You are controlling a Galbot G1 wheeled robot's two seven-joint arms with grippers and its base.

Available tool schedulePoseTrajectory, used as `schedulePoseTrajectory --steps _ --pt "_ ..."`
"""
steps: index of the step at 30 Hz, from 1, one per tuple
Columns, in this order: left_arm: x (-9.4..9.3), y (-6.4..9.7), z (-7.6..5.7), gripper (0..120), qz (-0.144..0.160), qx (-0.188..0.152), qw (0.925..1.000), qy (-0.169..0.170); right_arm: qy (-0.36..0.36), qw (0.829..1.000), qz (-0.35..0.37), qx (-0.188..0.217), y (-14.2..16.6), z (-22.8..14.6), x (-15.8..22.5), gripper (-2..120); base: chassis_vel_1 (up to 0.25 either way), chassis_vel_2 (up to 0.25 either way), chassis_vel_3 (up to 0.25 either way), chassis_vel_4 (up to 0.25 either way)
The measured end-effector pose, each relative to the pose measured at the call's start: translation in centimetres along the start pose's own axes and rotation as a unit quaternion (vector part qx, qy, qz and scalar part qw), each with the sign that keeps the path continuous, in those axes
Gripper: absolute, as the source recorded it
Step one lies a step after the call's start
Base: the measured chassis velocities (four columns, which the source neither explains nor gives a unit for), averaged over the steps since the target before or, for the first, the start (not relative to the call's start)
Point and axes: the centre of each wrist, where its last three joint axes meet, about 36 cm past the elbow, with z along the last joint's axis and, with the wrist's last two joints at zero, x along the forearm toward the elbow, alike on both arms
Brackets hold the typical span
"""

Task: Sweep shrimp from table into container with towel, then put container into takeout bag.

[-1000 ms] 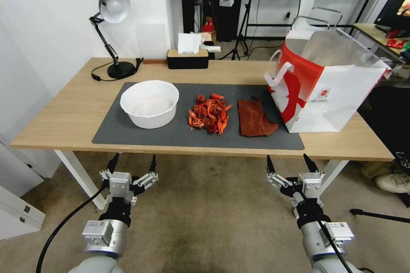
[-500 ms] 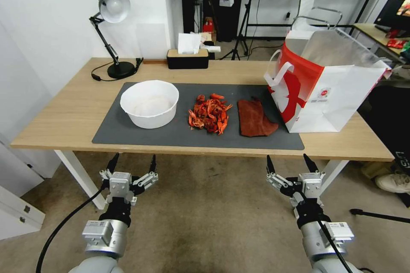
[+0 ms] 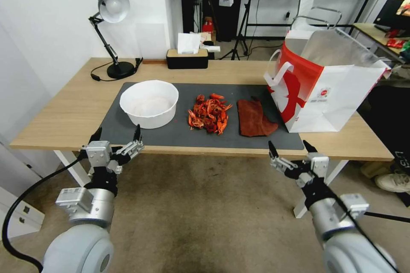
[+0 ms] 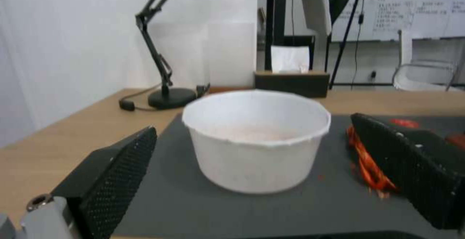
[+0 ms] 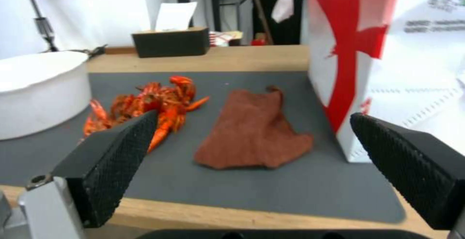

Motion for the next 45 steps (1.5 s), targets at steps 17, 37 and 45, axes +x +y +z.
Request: schedulePoseTrajectory --steps 17,37,45 --pt "0.8 0.4 2.5 100 0.004 -0.01 0.9996 0.026 -0.029 0.999 0.035 -0.005 -3.5 1.5 -2.4 100 0.0 0.0 0.0 0.0" --pt "-17.8 12.4 -5.6 100 0.335 -0.186 0.9234 -0.025 -0.041 0.999 0.029 0.003 -2.8 2.2 -2.0 100 0.0 0.0 0.0 0.0" --pt "-23.3 14.0 -12.1 100 0.482 -0.328 0.8109 0.044 -0.046 0.998 0.031 0.008 -2.9 2.3 -1.7 100 0.0 0.0 0.0 0.0"
